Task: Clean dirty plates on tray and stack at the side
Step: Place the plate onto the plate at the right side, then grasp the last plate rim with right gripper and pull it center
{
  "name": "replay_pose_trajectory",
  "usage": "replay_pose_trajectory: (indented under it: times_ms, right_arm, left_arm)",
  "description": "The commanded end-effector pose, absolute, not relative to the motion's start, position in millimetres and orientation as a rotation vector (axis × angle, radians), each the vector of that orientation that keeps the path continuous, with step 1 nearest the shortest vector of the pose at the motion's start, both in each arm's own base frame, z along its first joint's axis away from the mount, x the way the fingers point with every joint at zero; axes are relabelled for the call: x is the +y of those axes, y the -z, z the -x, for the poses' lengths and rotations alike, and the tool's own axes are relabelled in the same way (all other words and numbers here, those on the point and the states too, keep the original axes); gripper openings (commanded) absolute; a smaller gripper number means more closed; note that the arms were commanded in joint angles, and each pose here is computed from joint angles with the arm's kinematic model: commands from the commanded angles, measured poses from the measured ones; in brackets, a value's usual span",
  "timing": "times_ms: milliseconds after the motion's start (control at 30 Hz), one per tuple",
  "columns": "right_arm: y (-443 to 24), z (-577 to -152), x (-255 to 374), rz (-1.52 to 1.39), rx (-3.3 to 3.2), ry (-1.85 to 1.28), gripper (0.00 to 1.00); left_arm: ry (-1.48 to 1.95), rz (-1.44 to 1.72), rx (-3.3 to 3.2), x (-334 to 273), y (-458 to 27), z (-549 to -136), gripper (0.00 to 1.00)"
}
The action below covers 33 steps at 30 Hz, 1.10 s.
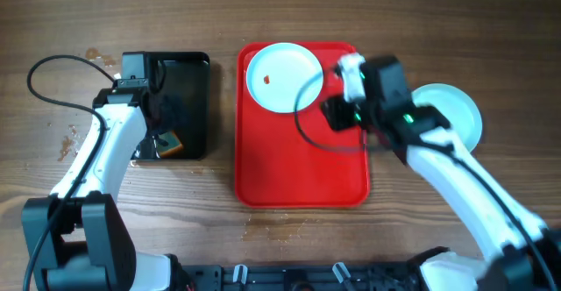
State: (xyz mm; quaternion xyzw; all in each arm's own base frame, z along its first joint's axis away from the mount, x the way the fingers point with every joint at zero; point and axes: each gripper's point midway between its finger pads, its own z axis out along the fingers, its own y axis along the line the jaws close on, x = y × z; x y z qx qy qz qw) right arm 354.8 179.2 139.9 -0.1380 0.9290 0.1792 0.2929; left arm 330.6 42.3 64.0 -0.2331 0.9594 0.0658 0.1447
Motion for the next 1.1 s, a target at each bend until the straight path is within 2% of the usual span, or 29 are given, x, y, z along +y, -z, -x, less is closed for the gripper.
replay_pose_trajectory:
  times_ms: [0,67,200,267,300,367,500,633,733,900,967,1033,1067]
  right_arm:
    - [-123.0,-414.3,180.6,0.351,2.505,-0.359,0.44]
    - [-82.2,-441.5,185.7,0.335,2.573,-0.342,0.50]
    - [-31.7,-447.6,182.3,0.310,2.645,-0.295,0.50]
    - [-20.6,-448.1,167.1,0.221,2.674,-0.192,0.36]
    - [-17.3,-444.9,166.4,0.220,2.685,-0.192,0.22]
    - [-8.9,-429.6,162.3,0.154,2.759,-0.193,0.12]
    - [3.1,-390.8,148.0,0.123,2.933,-0.130,0.04]
    - [7.7,-363.9,138.8,0.097,3.049,-0.085,0.06]
    - [7.8,-345.4,148.1,0.053,3.130,-0.190,0.06]
    - [6.8,-324.1,148.0,-0.058,3.224,-0.212,0.21]
    - [3.9,-313.1,157.2,-0.080,3.271,-0.312,0.29]
    - [1.6,-314.0,161.2,-0.080,3.266,-0.354,0.32]
    - [-1.0,-328.7,156.2,-0.006,3.200,-0.304,0.31]
  left_arm:
    - [-0.209,0.676,2.764,45.6,-62.8,-329.5,1.00]
    - [-0.210,0.676,2.765,45.6,-62.7,-329.5,1.00]
    - [-0.210,0.676,2.764,45.6,-62.8,-329.5,1.00]
    - [-0.210,0.676,2.764,45.6,-62.8,-329.5,1.00]
    - [-0.209,0.676,2.764,45.6,-62.8,-329.5,1.00]
    - [-0.210,0.676,2.764,45.6,-62.8,-329.5,1.00]
    - [-0.209,0.676,2.764,45.6,-62.8,-329.5,1.00]
    - [-0.209,0.676,2.764,45.6,-62.8,-329.5,1.00]
    - [-0.209,0.676,2.764,45.6,-62.8,-329.5,1.00]
    - [-0.209,0.676,2.764,45.6,-62.8,-329.5,1.00]
    - [-0.209,0.676,2.764,45.6,-62.8,-329.5,1.00]
    - [-0.209,0.676,2.764,45.6,-62.8,-329.5,1.00]
    - [-0.209,0.676,2.764,45.6,-62.8,-329.5,1.00]
